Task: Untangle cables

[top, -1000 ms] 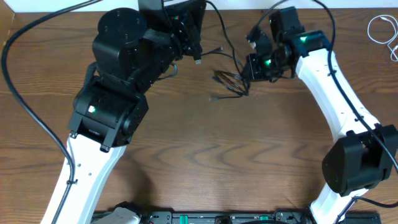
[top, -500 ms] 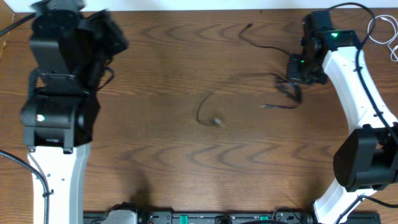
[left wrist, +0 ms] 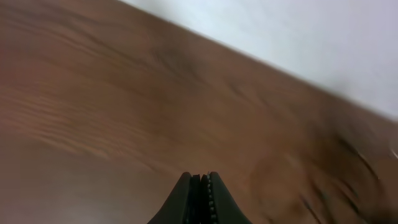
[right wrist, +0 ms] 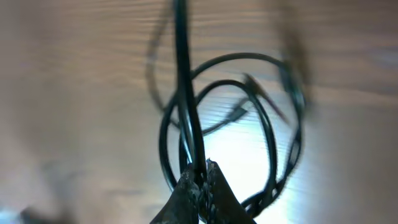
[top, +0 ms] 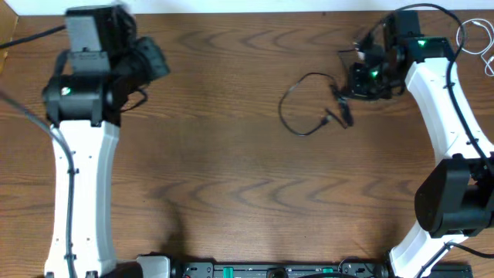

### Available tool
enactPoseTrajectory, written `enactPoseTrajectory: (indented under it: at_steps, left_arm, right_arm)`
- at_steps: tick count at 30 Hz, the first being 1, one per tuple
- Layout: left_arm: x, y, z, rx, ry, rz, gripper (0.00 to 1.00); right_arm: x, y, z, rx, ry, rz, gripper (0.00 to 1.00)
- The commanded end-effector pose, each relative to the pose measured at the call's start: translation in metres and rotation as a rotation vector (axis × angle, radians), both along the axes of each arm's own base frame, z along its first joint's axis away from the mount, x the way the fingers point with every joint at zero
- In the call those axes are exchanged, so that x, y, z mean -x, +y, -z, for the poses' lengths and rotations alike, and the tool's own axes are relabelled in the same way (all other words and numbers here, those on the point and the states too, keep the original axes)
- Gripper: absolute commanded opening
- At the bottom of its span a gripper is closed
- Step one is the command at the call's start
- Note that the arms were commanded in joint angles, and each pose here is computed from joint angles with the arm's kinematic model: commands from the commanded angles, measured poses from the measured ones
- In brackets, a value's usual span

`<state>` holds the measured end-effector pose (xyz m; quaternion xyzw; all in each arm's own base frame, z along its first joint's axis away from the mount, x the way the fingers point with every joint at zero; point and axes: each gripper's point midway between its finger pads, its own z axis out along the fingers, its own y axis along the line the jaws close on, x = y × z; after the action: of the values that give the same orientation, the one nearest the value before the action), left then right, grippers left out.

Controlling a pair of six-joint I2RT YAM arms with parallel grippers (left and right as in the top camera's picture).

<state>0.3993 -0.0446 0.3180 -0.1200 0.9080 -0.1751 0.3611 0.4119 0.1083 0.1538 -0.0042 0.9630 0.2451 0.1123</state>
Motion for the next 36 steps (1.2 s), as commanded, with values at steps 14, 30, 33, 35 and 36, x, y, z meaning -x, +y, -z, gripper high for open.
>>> enactPoseTrajectory:
  at_steps: [14, 30, 33, 35, 36]
  left_arm:
    - [0.027, -0.16, 0.053, 0.175, 0.203, 0.473, 0.27]
    - [-0.007, -0.263, 0.108, 0.552, 0.374, 0.564, 0.49]
    - [-0.013, -0.271, 0.123, 0.598, 0.417, 0.557, 0.49]
    - [-0.018, -0.276, 0.13, 0.632, 0.438, 0.553, 0.48]
    - [-0.021, -0.278, 0.133, 0.648, 0.446, 0.549, 0.47]
  right_arm:
    - [-0.009, 0.036, -0.018, -0.231, 0.071, 0.122, 0.01]
    - [0.0, 0.045, -0.014, -0.196, 0.066, 0.057, 0.01]
    - [0.0, 0.045, -0.014, -0.195, 0.062, 0.051, 0.01]
    - [0.0, 0.045, -0.014, -0.193, 0.061, 0.051, 0.01]
    - [0.0, 0.045, -0.014, -0.191, 0.061, 0.051, 0.01]
